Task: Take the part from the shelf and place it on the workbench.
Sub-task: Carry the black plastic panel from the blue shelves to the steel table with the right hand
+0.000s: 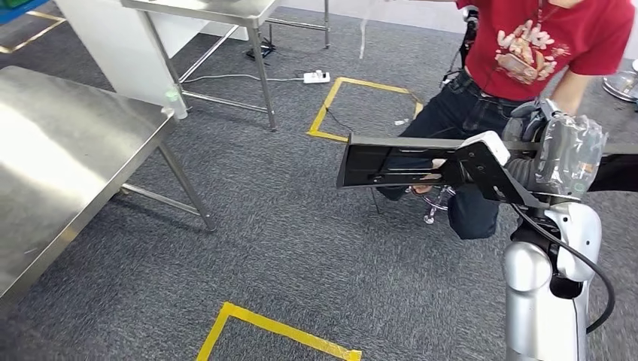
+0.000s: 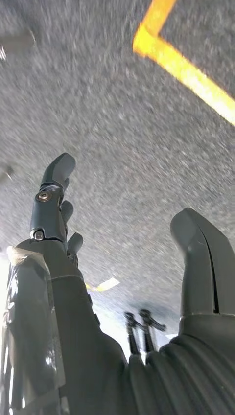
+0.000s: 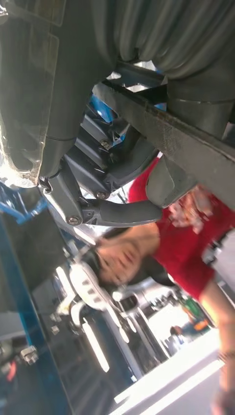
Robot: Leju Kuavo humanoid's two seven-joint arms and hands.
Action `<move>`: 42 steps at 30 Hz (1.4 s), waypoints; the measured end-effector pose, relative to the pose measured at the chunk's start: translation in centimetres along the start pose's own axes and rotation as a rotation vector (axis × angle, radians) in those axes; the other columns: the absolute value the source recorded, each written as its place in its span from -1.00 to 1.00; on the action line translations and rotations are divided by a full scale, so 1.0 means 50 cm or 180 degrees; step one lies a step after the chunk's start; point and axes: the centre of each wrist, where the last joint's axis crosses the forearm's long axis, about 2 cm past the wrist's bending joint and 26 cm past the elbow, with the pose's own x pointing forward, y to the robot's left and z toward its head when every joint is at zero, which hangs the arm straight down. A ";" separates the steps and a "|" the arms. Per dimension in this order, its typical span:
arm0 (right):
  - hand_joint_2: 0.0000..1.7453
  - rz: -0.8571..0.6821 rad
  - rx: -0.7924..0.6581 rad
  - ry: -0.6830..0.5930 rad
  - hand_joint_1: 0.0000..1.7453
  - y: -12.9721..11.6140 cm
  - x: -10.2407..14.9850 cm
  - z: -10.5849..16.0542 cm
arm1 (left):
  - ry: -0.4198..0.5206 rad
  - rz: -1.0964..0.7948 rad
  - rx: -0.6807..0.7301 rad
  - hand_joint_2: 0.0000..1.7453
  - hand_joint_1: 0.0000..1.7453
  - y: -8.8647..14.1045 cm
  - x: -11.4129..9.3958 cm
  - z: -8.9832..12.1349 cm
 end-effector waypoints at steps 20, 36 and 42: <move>1.00 0.0039 0.0006 -0.0234 1.00 -0.023 0.001 -0.061 | -0.0287 0.0065 0.0217 1.00 -1.00 0.008 0.001 -0.002; 1.00 -0.0044 -0.0023 -0.0451 1.00 -0.031 0.015 -0.090 | -0.0544 0.0200 0.0370 1.00 -1.00 0.005 -0.009 0.001; 1.00 -0.0077 -0.0014 -0.0510 1.00 -0.037 0.018 -0.113 | -0.0617 0.0412 0.0362 1.00 -1.00 0.002 -0.010 0.001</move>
